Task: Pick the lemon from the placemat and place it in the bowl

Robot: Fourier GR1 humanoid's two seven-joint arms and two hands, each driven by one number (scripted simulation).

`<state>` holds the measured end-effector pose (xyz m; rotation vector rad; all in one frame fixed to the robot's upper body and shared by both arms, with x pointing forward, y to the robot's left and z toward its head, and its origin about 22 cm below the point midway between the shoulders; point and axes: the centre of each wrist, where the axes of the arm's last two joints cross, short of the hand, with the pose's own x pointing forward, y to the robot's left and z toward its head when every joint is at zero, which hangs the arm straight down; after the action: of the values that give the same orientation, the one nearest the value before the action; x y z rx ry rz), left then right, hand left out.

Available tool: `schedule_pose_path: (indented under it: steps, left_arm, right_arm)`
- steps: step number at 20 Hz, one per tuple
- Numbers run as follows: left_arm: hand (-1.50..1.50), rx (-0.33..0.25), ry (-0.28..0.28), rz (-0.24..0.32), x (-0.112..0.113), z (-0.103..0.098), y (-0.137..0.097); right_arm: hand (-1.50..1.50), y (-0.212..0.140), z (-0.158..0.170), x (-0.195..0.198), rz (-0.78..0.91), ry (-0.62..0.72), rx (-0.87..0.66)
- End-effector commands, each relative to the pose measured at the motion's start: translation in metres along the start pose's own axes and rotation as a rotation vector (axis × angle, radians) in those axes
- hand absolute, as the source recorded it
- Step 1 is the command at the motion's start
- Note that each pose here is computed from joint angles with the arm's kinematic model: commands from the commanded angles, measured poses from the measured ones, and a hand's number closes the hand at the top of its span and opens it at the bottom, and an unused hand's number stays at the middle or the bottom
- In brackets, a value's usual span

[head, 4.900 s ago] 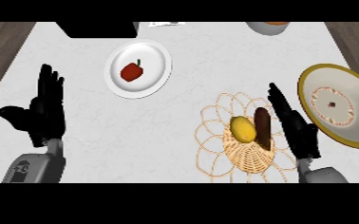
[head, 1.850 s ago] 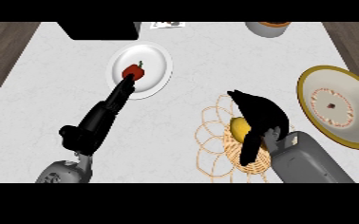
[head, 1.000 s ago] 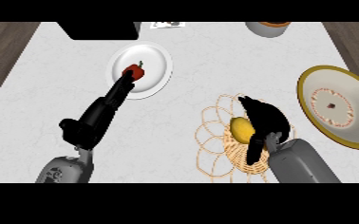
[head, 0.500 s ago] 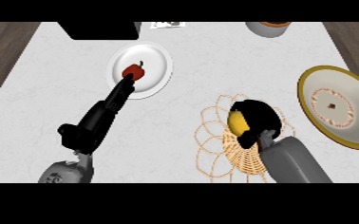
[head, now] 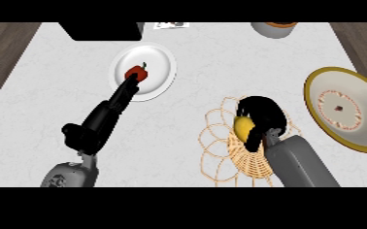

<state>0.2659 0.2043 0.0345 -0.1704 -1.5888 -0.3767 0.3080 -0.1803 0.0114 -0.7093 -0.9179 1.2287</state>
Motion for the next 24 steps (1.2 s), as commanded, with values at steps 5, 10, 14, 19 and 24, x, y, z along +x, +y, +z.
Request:
schedule_pose_path:
  steps: [5, 10, 14, 19, 24]
  left_arm:
    - [0.0, 0.001, 0.0, -0.004, -0.005, 0.015, -0.017]
    - [0.0, 0.031, 0.01, 0.017, -0.008, 0.002, 0.002]
    - [0.0, 0.029, 0.007, -0.011, -0.002, 0.006, 0.015]
    - [0.0, 0.033, -0.002, 0.007, 0.011, -0.008, 0.008]
    - [0.0, 0.009, 0.01, -0.01, -0.008, 0.013, -0.002]
  right_arm:
    - [1.5, 0.029, 0.032, -0.032, 0.085, -0.109, -0.056]
    - [1.5, 0.017, 0.064, -0.062, 0.193, -0.075, -0.249]
    - [1.5, -0.013, 0.08, -0.058, 0.124, -0.059, -0.451]
    - [1.5, -0.05, 0.1, -0.06, -0.094, -0.137, -0.704]
    - [1.5, -0.079, 0.127, -0.085, -0.278, -0.125, -0.781]
